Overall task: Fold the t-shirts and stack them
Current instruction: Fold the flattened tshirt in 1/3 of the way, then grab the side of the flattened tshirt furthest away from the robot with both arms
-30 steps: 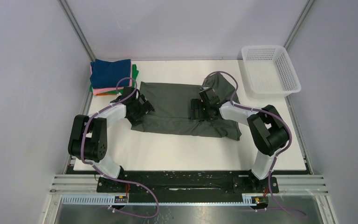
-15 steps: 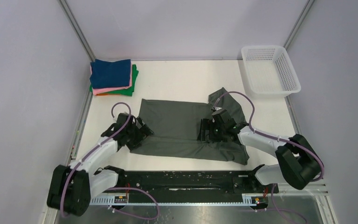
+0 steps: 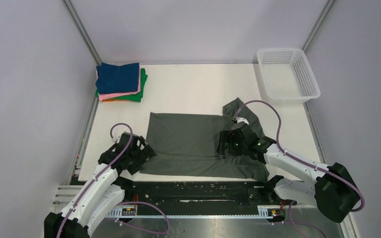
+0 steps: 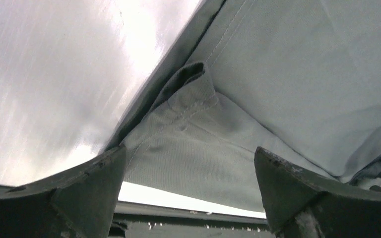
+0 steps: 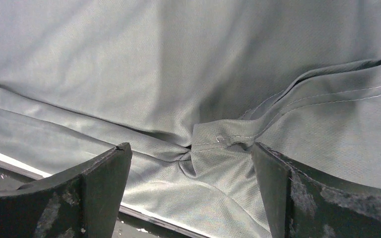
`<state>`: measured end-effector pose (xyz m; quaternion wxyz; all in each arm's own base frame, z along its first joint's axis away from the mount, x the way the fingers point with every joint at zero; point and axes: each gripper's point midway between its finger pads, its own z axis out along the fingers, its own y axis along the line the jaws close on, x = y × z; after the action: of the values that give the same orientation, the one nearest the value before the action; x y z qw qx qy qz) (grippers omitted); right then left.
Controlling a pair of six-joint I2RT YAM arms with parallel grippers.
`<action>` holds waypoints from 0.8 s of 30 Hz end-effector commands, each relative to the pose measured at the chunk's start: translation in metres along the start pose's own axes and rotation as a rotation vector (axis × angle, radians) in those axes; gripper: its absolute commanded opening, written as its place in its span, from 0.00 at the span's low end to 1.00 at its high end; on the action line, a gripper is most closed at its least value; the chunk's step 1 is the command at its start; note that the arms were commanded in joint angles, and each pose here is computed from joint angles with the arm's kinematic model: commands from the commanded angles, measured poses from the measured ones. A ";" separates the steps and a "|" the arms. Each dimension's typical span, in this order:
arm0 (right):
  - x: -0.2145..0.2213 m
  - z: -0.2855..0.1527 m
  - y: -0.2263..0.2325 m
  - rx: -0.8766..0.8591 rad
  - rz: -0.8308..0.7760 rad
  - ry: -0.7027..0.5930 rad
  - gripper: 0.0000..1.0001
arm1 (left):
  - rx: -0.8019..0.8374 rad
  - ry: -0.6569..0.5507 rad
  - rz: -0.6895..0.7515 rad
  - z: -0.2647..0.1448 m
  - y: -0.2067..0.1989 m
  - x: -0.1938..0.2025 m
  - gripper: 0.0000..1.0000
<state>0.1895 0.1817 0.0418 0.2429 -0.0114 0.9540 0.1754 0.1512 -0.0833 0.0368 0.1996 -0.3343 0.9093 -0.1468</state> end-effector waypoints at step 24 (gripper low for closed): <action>-0.132 -0.022 -0.035 0.213 0.143 -0.372 0.99 | -0.227 -0.180 0.142 0.079 -0.133 -0.194 0.72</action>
<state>0.2748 0.1369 0.0942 0.3724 0.0990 0.9177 0.0970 0.3585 -0.0668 0.0797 0.2454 -0.3112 0.9180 -0.0152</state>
